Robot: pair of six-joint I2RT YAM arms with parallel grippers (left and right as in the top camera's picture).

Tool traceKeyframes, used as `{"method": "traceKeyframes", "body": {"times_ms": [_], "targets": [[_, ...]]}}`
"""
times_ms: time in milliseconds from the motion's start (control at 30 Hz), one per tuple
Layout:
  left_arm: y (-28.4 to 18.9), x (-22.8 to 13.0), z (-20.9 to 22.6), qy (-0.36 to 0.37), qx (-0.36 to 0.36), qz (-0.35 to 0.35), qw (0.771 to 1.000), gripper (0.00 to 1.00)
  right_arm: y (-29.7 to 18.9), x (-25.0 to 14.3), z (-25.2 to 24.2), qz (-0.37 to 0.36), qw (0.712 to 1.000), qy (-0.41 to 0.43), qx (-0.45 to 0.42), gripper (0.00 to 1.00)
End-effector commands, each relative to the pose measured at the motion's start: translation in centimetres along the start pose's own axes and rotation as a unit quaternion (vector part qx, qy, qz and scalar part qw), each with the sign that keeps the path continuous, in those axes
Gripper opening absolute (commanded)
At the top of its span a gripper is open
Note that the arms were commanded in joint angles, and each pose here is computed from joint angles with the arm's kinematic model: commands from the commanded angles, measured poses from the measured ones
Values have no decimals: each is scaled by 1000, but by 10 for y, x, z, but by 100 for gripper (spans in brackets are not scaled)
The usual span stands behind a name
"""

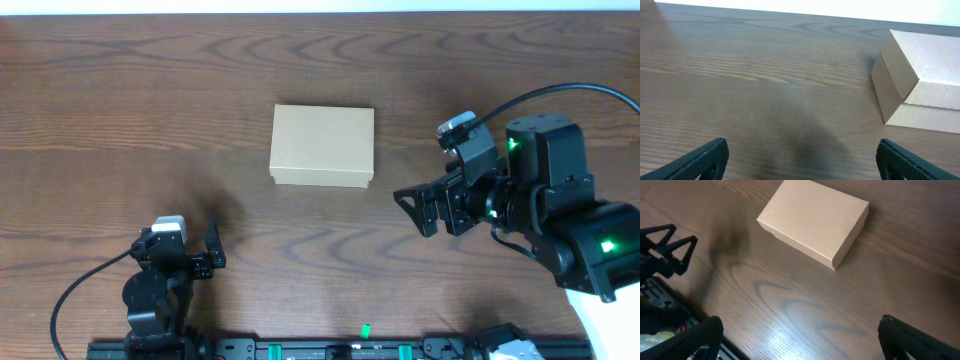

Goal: Pack container

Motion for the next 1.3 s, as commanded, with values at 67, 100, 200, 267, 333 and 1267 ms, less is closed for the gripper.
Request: {"method": "traceKeyframes", "body": {"times_ms": [67,100,200,267,333,1267], "targets": [[3,-7,1,-3,-1,6,1000,95,-9,-1,-4,-6,999,-8,-32,99],[3,-7,1,-3,-1,6,1000,95,-11,-1,-4,-10,999,-11,-34,99],[3,-7,1,-3,-1,6,1000,95,-27,-3,-7,-41,996,-27,-70,99],[3,-7,1,-3,-1,6,1000,95,-43,-7,-11,-81,990,-36,-106,99],[3,-7,1,-3,-1,6,1000,95,-55,-14,-15,-112,984,-40,-135,99],[3,-7,1,-3,-1,6,1000,95,32,-157,-60,-200,957,-78,-196,99]]}}
Point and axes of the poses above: each gripper's point midway between its finger pads, its own y axis out along the fingers, its own z axis along the line the jaws close on, x = y × z, the point moved 4 cm from there along -y, back along the fingers, and after that the axes turned 2 degrees about -y, right-handed, at the moved point
